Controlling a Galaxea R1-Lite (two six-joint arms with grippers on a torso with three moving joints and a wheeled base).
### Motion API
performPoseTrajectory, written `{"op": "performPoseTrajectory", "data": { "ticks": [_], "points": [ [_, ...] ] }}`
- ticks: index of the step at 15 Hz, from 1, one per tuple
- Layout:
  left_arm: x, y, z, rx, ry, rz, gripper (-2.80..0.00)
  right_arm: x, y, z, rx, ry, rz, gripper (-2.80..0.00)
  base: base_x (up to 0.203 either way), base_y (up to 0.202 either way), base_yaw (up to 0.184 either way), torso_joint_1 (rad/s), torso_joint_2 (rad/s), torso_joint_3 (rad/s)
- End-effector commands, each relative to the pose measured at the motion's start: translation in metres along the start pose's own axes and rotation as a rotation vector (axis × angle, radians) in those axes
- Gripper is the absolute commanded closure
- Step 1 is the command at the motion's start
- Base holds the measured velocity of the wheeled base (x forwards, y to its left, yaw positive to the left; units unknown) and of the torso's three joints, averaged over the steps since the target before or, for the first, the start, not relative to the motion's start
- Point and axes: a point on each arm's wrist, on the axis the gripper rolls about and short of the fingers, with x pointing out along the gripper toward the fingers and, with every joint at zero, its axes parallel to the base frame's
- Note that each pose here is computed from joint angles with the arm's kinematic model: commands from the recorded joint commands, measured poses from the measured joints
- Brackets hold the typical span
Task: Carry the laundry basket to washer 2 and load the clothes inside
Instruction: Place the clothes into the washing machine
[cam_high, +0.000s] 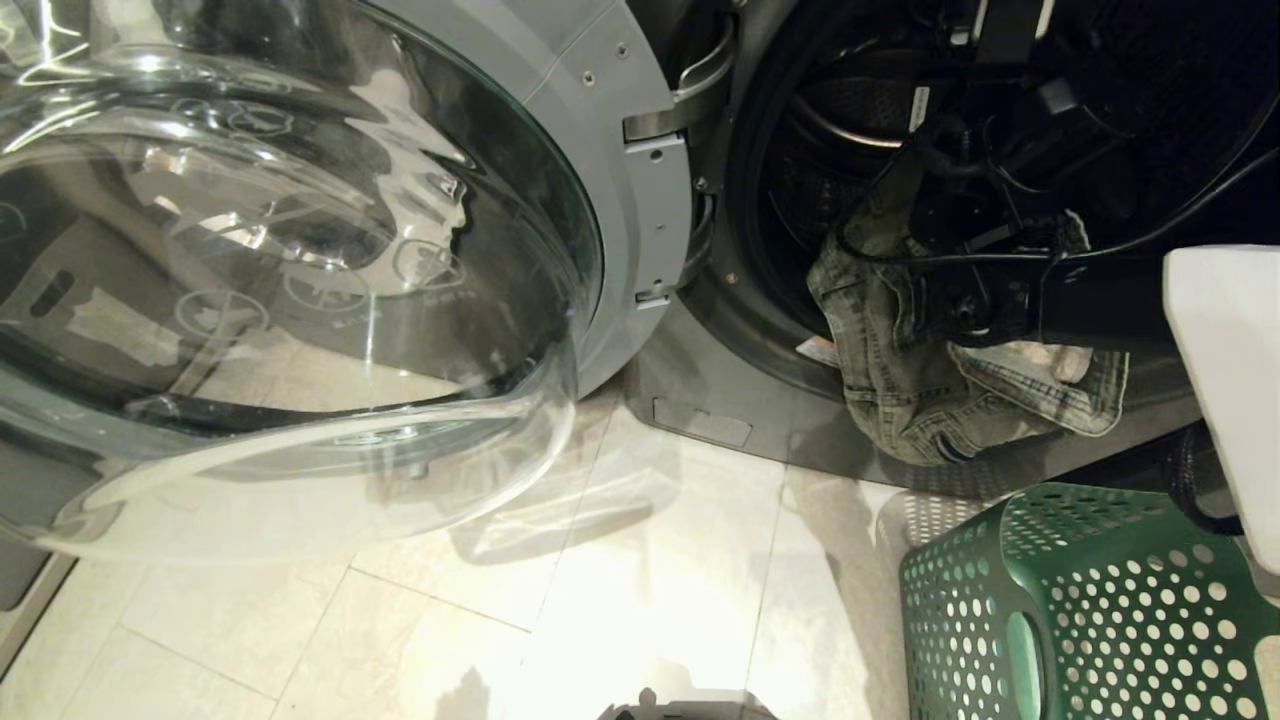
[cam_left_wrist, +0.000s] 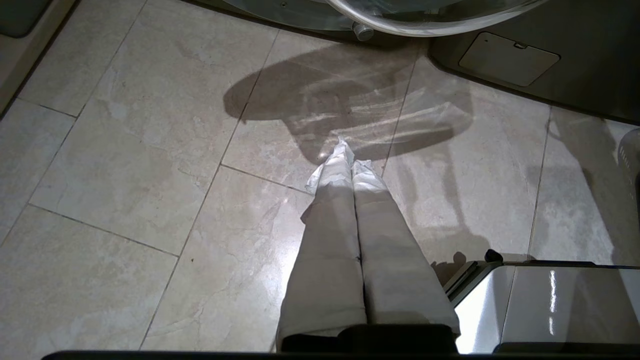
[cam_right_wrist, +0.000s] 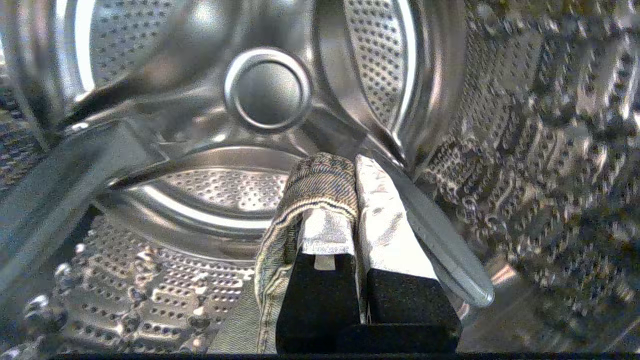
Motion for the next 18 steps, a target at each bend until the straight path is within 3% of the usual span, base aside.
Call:
{"op": "performPoseTrajectory", "data": {
  "ticks": [1, 6, 9, 13, 15, 18],
  "points": [
    [0.000, 0.000, 0.000, -0.001, 0.000, 0.000, 0.00, -0.002, 0.006, -0.025, -0.015, 0.054, -0.042, 0.00, 0.000, 0.000, 0.000, 0.000, 0.00, 0.000],
    [0.000, 0.000, 0.000, -0.001, 0.000, 0.000, 0.00, -0.004, 0.013, -0.053, 0.021, 0.318, -0.069, 0.00, 0.000, 0.000, 0.000, 0.000, 0.00, 0.000],
    [0.000, 0.000, 0.000, -0.001, 0.000, 0.000, 0.00, -0.004, 0.009, -0.059, 0.054, 0.425, -0.065, 0.00, 0.000, 0.000, 0.000, 0.000, 0.00, 0.000],
    [0.000, 0.000, 0.000, -0.001, 0.000, 0.000, 0.00, -0.002, 0.007, -0.050, 0.104, 0.375, -0.086, 0.00, 0.000, 0.000, 0.000, 0.000, 0.00, 0.000],
    [0.000, 0.000, 0.000, -0.001, 0.000, 0.000, 0.00, 0.000, 0.003, -0.029, 0.143, 0.332, -0.109, 0.00, 0.000, 0.000, 0.000, 0.000, 0.00, 0.000],
    [0.000, 0.000, 0.000, -0.001, 0.000, 0.000, 0.00, -0.011, 0.009, -0.029, 0.113, 0.406, -0.084, 0.00, 0.000, 0.000, 0.000, 0.000, 0.00, 0.000]
  ]
}}
